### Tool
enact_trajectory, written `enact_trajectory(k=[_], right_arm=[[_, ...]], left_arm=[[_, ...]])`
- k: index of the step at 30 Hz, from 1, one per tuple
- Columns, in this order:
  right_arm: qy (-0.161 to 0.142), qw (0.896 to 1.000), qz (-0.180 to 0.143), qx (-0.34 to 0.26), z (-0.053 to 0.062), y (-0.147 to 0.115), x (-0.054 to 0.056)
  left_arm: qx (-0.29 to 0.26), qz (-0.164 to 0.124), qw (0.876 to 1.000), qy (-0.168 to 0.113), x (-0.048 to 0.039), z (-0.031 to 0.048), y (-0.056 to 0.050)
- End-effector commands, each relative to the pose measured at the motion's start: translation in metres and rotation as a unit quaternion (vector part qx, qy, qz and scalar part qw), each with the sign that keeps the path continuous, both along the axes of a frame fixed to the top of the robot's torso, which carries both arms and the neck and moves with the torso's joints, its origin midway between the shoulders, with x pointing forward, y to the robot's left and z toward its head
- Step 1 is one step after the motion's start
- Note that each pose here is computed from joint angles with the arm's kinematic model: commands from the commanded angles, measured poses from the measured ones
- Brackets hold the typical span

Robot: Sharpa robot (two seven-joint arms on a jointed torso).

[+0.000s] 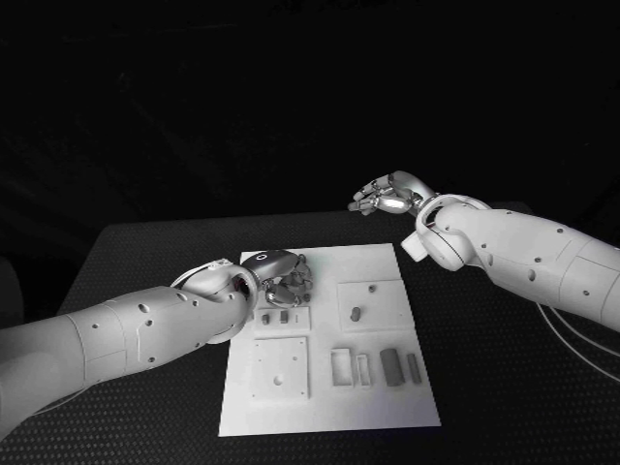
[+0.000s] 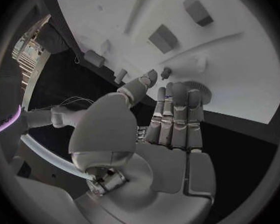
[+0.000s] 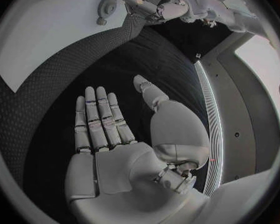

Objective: Assemble the parts on the task board

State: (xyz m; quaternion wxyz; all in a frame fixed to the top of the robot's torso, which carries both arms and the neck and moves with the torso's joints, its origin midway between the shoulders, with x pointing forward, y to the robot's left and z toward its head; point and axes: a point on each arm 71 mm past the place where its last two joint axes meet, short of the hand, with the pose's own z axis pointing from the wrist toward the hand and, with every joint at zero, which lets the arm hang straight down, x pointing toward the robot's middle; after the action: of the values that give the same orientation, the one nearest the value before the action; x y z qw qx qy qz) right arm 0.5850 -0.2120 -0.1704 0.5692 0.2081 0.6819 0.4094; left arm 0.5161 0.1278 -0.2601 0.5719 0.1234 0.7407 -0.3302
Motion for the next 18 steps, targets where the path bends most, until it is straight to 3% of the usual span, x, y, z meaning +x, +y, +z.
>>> enact_trajectory(k=[1,8,18], right_arm=[[-0.001,1.0,0.009,0.002,0.0003,0.0025,-0.0008],[-0.001,1.0,0.01,0.003,0.0004,0.0033,-0.0013],[-0.001,1.0,0.012,0.003,0.0005,0.0049,-0.0016]], left_arm=[[0.005,-0.006,1.0,-0.004,-0.0009,-0.003,-0.0023],[0.007,-0.004,1.0,0.002,-0.0019,-0.0102,-0.004],[0.01,0.002,1.0,0.002,0.0006,-0.0124,-0.003]])
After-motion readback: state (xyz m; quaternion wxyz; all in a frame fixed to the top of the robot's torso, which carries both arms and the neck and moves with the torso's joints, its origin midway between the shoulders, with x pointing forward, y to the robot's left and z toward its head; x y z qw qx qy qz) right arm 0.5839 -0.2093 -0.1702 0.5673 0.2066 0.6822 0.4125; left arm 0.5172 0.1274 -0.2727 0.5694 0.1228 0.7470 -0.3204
